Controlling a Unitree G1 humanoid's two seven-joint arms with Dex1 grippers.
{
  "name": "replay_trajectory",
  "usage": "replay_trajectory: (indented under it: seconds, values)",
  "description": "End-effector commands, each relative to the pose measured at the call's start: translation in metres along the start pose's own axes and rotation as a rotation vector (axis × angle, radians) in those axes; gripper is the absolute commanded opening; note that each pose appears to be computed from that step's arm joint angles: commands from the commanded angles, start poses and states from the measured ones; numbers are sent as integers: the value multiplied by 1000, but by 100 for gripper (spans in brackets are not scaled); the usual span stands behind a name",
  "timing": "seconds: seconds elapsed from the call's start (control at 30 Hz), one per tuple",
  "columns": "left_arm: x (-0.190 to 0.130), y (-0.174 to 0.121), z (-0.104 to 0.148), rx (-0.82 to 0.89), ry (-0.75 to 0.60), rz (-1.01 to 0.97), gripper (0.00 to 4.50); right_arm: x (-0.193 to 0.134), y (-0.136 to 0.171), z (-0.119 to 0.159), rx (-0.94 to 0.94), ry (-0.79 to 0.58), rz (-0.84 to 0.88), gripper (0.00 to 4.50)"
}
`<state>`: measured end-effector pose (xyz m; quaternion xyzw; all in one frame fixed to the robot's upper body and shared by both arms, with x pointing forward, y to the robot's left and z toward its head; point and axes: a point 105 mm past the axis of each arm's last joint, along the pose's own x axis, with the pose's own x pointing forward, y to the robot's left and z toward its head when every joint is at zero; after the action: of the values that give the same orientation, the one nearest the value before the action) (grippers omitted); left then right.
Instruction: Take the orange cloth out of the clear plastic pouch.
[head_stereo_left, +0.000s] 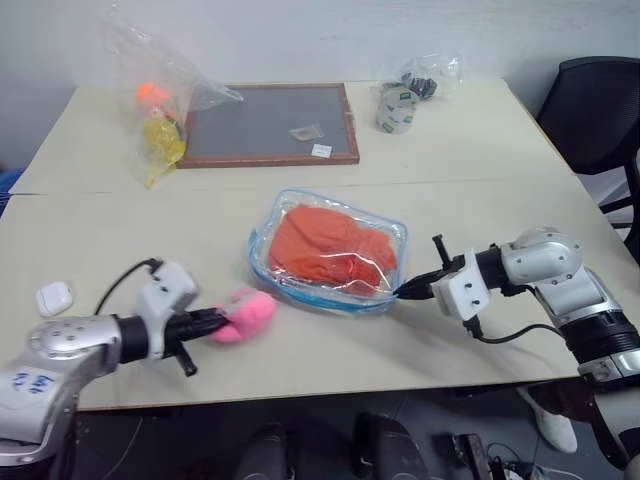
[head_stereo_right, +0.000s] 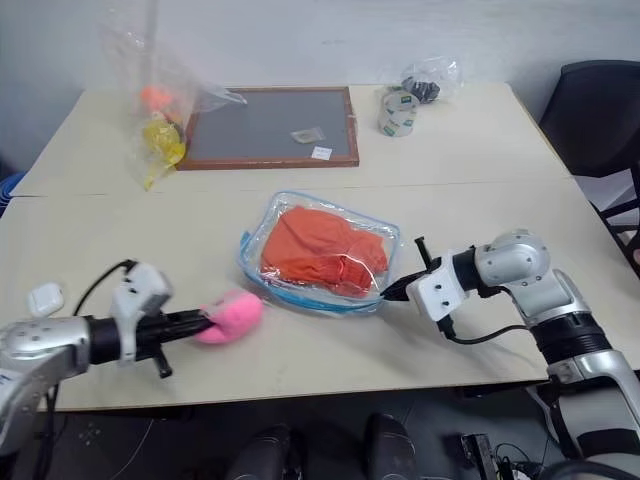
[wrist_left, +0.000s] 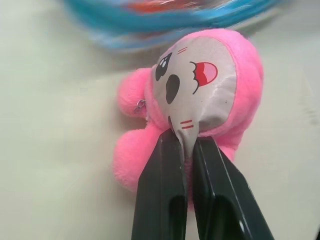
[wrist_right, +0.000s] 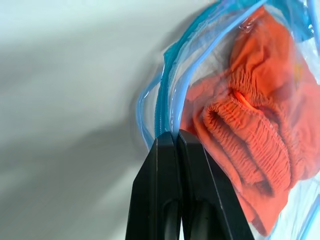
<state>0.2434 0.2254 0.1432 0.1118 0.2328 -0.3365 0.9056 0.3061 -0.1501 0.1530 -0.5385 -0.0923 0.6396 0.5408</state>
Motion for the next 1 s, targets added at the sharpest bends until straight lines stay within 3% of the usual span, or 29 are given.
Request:
replay_trajectory:
  seconds: [0.03, 0.2, 0.33, 0.43, 0.63, 0.73, 0.83, 0.9, 1.0]
  values:
    - [-25, 23, 1, 9, -7, 96, 1, -21, -3, -4, -13, 23, -29, 4]
    - [-38, 42, -9, 20, 15, 138, 1, -24, -3, -9, -3, 25, -36, 4]
    - [-30, 35, -9, 34, 5, 90, 1, -21, -4, -12, 31, 18, -45, 4]
    - [-22, 24, -13, 36, 11, 45, 86, -20, -4, -14, 105, 16, -49, 66]
    - [-31, 15, -18, 7, -1, 10, 271, -35, -2, -14, 230, 21, -147, 265]
    - [-46, 17, -6, 25, -20, -11, 359, -45, -2, -4, 359, -6, -218, 364]
    - [-63, 5, 23, 103, -30, -133, 439, -49, 1, 15, 534, -73, -267, 448]
    - [-66, -5, 41, 199, -14, -214, 439, -48, 0, 30, 645, -135, -291, 448]
    - [-33, 2, 60, 563, 85, -144, 439, -37, 2, 56, 841, -251, -287, 448]
